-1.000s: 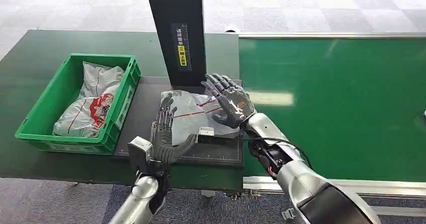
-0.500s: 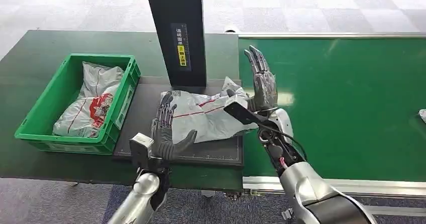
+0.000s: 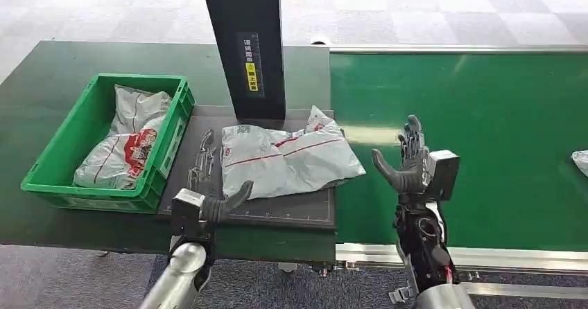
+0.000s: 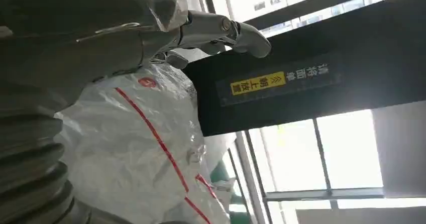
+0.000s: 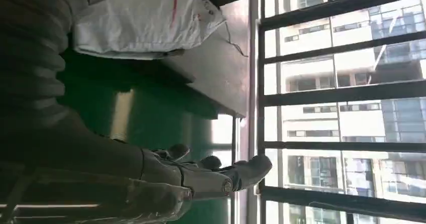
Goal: Moved the parcel from conveyor to table for the left to box.
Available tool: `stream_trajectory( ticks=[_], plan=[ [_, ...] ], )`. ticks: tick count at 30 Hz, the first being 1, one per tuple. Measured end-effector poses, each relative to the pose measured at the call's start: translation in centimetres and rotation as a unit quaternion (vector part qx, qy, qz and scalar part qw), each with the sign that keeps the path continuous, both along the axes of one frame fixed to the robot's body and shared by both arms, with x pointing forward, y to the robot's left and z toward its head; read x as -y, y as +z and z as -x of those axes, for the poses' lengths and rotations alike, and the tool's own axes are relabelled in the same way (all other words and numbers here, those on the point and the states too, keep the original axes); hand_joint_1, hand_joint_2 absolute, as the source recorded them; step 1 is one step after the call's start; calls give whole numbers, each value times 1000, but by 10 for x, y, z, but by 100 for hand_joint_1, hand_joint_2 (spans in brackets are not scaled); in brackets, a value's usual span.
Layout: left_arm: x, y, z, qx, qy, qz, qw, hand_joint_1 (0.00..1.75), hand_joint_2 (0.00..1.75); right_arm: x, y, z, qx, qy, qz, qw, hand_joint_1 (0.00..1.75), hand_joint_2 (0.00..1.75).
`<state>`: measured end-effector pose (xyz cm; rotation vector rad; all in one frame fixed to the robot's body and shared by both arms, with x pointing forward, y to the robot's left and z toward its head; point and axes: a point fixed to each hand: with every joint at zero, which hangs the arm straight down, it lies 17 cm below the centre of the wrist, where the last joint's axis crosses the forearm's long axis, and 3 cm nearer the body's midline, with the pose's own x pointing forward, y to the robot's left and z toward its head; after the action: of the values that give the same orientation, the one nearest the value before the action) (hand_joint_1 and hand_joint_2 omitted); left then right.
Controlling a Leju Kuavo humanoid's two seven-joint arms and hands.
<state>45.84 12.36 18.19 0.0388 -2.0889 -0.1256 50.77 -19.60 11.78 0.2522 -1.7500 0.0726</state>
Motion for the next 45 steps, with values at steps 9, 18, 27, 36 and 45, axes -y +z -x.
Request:
stream_trajectory(
  ticks=[9,18,27,36,45],
  plan=[
    [5,-18,-11,-5,55,-226,972,0,175,23,-62,84,-46,-15,35,998,0,175],
    [35,-43,-32,-54,40,-336,939,0,175,-2,-78,101,-66,-4,45,997,0,175],
    [54,-69,-43,-110,7,-391,914,0,175,-13,-82,103,-70,6,57,996,0,175],
    [60,-120,-41,-200,-35,-425,882,0,175,-33,-79,98,-72,32,64,995,0,175],
    [62,-138,-40,-225,-62,-446,864,171,175,-26,-73,91,-64,22,57,996,0,175]
  ],
)
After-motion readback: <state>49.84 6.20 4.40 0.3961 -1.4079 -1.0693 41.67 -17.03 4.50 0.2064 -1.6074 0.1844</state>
